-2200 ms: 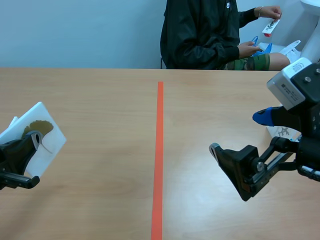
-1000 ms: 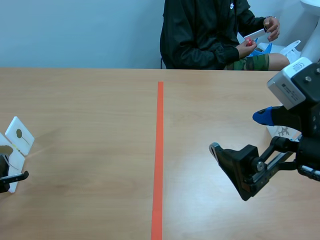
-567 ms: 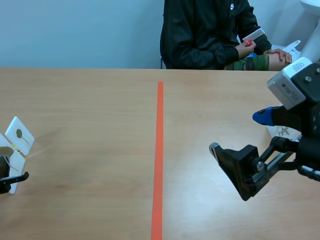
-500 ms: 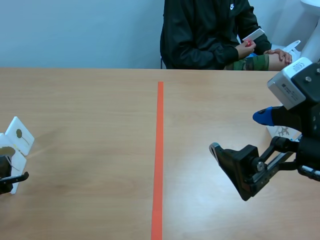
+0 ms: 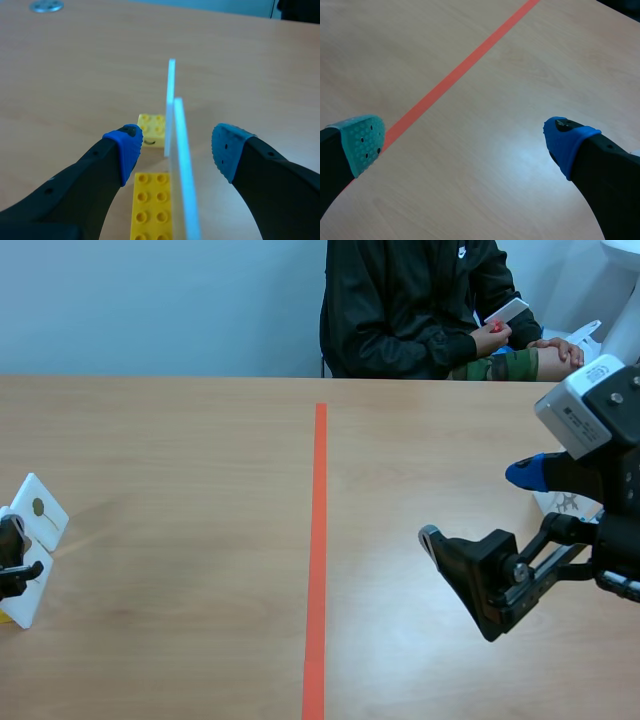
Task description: Sort the leaf by its shape. The table is split by an orange tape line. A compound leaf with several leaflets goes to the left side, a simple leaf with one blade goes to the right side. Return to the home posture when a red brick is placed on the table.
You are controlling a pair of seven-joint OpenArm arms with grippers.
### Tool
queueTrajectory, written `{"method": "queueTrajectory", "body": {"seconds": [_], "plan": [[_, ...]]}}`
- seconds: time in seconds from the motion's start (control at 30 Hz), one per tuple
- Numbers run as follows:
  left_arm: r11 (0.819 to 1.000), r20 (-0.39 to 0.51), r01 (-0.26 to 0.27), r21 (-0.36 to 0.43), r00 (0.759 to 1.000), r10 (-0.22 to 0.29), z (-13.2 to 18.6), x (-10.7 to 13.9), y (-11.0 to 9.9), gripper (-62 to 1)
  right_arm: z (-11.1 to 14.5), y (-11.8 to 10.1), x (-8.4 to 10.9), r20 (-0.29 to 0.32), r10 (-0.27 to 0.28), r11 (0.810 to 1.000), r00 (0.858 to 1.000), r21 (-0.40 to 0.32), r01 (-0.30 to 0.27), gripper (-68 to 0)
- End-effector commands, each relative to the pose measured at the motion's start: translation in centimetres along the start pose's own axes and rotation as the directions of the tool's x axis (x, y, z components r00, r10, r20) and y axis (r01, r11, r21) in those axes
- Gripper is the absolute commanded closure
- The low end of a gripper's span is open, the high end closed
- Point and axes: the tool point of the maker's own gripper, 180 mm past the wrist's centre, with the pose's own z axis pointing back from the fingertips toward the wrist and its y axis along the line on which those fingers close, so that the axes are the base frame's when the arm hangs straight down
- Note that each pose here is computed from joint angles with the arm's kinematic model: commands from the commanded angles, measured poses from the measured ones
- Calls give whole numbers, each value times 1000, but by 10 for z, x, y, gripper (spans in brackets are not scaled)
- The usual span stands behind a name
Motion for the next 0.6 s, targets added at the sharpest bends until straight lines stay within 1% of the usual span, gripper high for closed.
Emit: {"method": "queueTrajectory", "body": {"seconds": [0.0,0.07,0.13,0.2,0.27,0.33,0.37,0.4,0.43,0.47,0.5,0.57], "plan": [[1000,62,12,-7,998,-12,2,22,1,-367,0,-3,5,20,3,1000,1000,-8,-3,-679],[1000,89,21,-20,996,-19,6,34,-3,-387,0,-3,5,20,3,1000,1000,-8,-3,-679],[999,115,31,-41,993,-26,11,48,-10,-419,0,-3,5,20,3,1000,1000,-8,-3,-679],[995,121,41,-93,992,-29,17,60,-24,-457,0,-3,5,20,3,1000,1000,-8,-3,-679],[980,117,45,-192,993,-23,26,71,-47,-482,0,-3,5,21,3,1000,1000,-8,-3,-679],[956,121,50,-290,993,-15,37,84,-72,-496,0,-3,5,21,3,1000,1000,-8,-3,-679],[939,123,52,-341,992,-10,43,90,-85,-510,0,-3,5,21,3,1000,1000,-8,-3,-679],[918,122,54,-393,992,-6,49,96,-98,-526,0,-3,5,21,3,1000,1000,-8,-3,-679],[892,120,56,-448,993,-3,56,101,-112,-544,0,-3,5,21,3,1000,1000,-8,-3,-679],[864,114,60,-500,993,-3,63,105,-124,-563,0,-3,5,21,3,1000,1000,-8,-3,-679],[831,108,65,-552,994,-5,71,108,-137,-585,0,-3,5,21,3,1000,1000,-8,-3,-679],[761,98,80,-643,995,-21,86,114,-159,-611,0,-4,5,22,1,1000,1000,-15,-1,-679]]}}
